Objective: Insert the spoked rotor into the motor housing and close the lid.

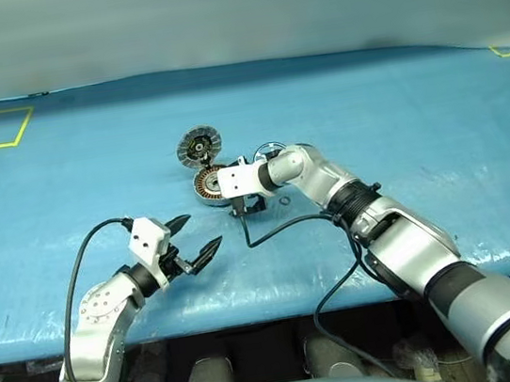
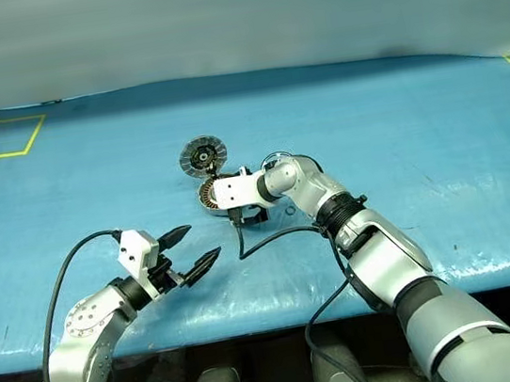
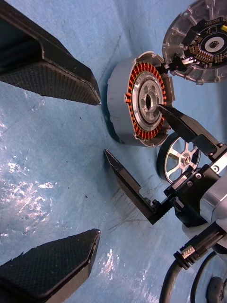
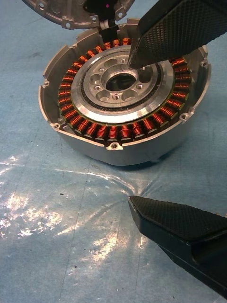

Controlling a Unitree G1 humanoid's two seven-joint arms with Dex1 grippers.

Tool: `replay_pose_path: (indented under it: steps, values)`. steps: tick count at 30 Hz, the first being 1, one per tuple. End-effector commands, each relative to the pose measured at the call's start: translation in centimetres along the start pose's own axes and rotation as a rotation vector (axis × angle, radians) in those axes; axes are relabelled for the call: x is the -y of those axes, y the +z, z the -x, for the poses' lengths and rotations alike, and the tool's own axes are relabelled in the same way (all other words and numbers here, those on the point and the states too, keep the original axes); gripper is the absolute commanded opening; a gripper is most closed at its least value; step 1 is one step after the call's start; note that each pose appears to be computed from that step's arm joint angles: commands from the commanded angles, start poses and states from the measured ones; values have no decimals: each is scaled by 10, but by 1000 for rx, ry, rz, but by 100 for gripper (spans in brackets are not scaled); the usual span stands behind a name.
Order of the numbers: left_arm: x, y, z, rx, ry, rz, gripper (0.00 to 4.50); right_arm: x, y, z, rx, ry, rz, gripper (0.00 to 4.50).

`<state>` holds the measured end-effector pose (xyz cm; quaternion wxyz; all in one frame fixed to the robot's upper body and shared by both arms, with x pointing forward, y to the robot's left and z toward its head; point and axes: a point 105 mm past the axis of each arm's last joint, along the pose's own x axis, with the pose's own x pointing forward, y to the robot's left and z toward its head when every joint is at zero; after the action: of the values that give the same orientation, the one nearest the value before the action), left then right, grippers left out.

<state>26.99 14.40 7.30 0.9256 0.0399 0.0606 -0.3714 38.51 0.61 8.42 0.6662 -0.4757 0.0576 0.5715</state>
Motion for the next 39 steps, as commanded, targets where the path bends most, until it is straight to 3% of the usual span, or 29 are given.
replay_pose_path:
  steps: [1, 13, 16, 21, 29, 34, 39]
  values:
    - [-4, 6, 3, 21, 12, -16, 448, 3, 9, -1, 25, -12, 33, 450]
    - [-2, 3, 4, 13, 14, -8, 448, -3, 2, -9, -22, 5, 42, 450]
    - [-1, 2, 4, 12, 16, -5, 450, -5, -1, -11, -24, 5, 33, 395]
    - [0, 0, 3, 6, 12, -2, 450, -10, -1, -13, -39, 25, 71, 233]
    - [3, 1, 0, 7, -2, 1, 450, -15, 4, -4, -25, 88, 78, 233]
    - [6, 0, -1, 4, -14, 5, 450, -12, 5, 18, -19, 38, -23, 233]
    - [10, -4, -4, -6, -34, 16, 450, -50, -7, 45, -84, 86, -82, 233]
